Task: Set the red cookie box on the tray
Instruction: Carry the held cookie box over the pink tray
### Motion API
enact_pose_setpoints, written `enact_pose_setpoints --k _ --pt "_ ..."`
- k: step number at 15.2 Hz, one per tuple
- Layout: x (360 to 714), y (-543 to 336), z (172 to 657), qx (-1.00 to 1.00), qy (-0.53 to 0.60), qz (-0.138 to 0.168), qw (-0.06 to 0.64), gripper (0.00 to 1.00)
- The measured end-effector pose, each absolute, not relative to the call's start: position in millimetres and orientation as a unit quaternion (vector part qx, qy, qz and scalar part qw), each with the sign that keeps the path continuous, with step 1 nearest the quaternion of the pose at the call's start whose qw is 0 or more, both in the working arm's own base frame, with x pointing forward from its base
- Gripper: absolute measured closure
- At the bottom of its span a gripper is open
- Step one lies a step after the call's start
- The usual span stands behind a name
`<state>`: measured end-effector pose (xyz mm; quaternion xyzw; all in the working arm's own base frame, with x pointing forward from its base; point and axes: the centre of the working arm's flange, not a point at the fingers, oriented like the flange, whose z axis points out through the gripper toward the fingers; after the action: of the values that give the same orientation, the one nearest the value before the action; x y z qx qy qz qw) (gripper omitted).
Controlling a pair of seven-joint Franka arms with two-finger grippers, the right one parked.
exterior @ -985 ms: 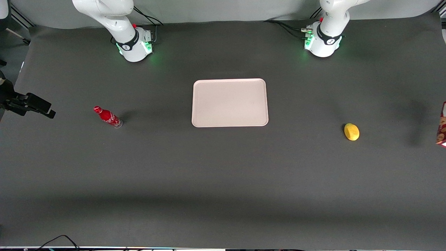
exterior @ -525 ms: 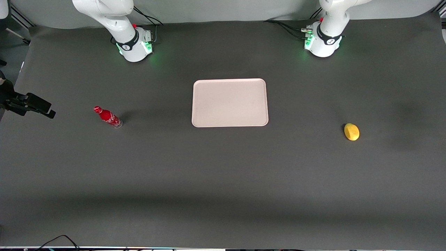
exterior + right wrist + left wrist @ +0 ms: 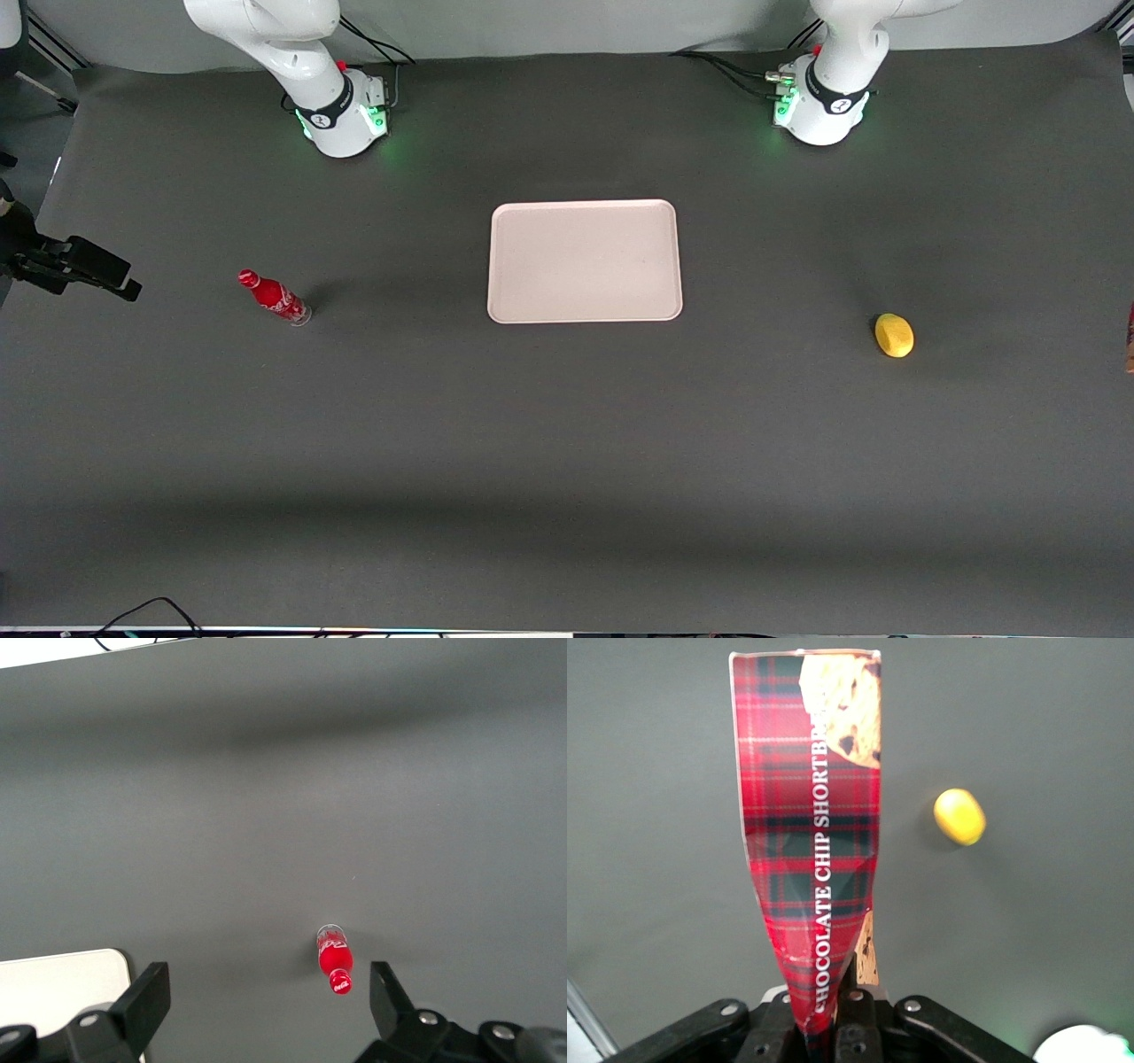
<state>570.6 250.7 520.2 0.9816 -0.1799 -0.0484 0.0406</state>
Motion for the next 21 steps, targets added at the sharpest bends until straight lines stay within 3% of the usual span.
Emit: enact_pose_setpoints --k 6,10,16,21 --pt "599 95 535 0.992 -0.093 -0.08 0.039 0.89" --pt "597 -43 546 0.996 -0.017 -0.085 0.036 0.89" --pt "550 -248 535 0.996 0.046 -0.074 0.016 0.89" --pt "499 -314 493 0.997 0.038 -0.059 0.017 0.89"
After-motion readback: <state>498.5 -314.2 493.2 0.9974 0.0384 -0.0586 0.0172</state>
